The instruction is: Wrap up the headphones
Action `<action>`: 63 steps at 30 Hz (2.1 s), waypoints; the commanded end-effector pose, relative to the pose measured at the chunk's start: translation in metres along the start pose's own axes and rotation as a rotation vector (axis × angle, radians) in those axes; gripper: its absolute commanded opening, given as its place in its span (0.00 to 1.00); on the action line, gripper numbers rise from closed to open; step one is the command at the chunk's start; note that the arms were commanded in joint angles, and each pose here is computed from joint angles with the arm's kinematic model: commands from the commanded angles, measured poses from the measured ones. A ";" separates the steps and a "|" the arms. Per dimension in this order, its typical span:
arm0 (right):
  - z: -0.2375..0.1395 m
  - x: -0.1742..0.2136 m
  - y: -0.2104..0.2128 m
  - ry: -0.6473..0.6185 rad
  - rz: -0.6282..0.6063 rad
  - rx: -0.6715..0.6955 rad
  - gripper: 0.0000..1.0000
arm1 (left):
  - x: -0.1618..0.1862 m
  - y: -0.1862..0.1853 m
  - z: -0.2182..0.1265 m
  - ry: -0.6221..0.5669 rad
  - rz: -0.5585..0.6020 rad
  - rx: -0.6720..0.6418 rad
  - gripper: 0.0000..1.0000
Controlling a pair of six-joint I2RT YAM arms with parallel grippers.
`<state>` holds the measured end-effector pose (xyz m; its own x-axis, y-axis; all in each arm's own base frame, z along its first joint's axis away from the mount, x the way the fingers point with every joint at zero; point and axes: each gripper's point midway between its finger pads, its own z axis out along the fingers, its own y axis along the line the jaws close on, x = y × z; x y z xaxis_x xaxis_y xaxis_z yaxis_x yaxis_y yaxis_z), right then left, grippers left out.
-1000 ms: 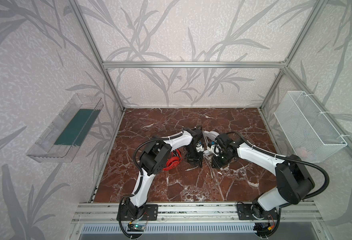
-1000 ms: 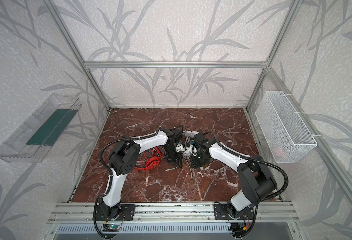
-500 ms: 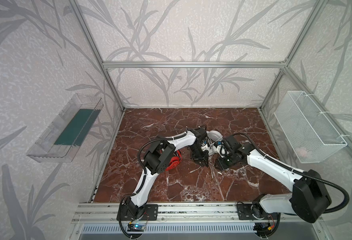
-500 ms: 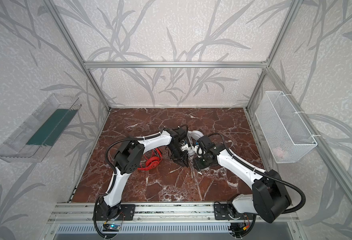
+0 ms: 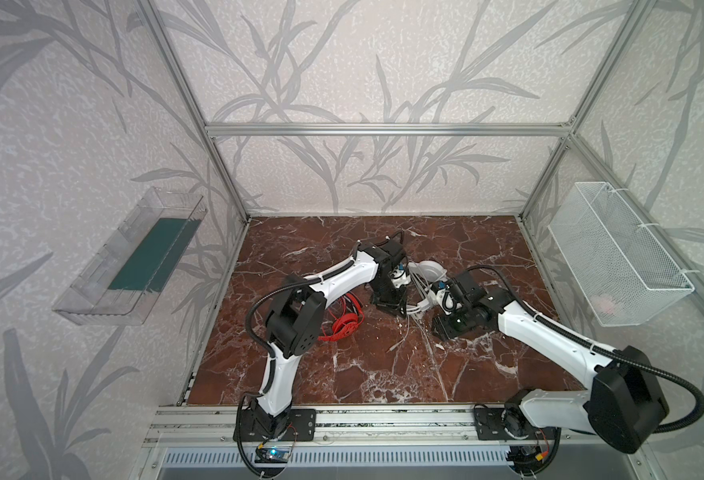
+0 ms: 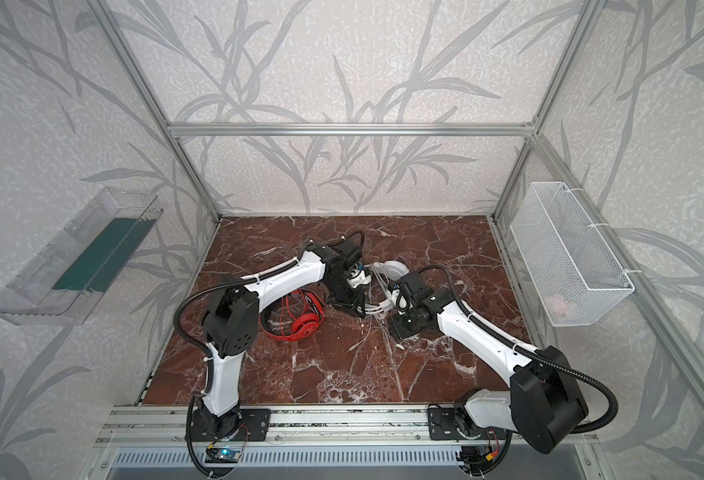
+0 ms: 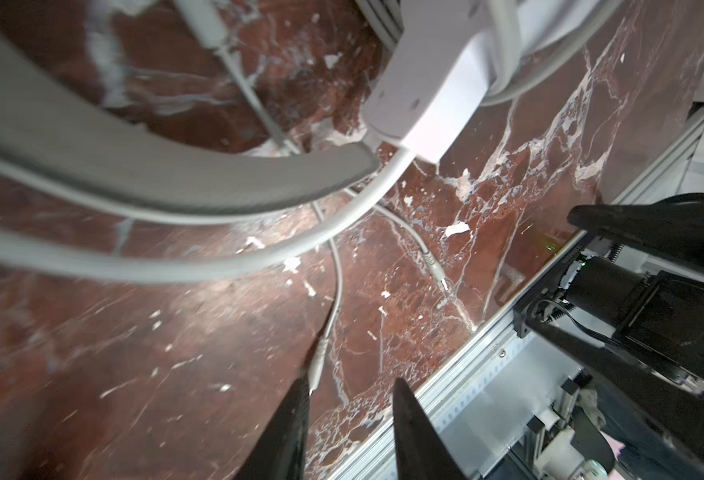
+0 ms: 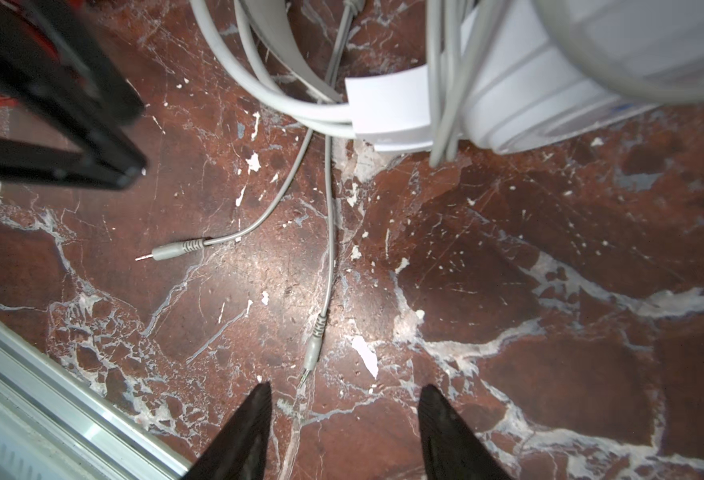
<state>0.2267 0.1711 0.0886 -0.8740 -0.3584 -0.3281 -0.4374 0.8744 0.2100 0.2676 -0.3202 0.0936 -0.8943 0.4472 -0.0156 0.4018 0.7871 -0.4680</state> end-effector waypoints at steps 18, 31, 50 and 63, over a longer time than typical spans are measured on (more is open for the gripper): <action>-0.021 0.004 -0.009 -0.118 0.009 0.048 0.66 | 0.036 0.014 0.074 0.009 0.206 -0.156 0.00; -0.016 0.025 -0.013 -0.074 0.066 0.057 0.67 | 0.009 -0.020 0.081 0.007 0.298 -0.100 0.00; 0.013 0.009 0.019 -0.057 0.137 0.135 0.73 | -0.013 0.074 -0.117 -0.577 -0.132 -0.221 0.37; 0.064 -0.007 0.040 0.073 0.237 0.276 0.83 | 0.012 0.157 -0.162 -0.756 -0.379 -0.350 0.80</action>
<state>0.2296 0.2388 0.0478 -0.9370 -0.2194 -0.2717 -0.2451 0.9674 0.0639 0.3514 -0.1319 0.1531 -0.8490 -0.1348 -0.5109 0.0101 0.9626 -0.2708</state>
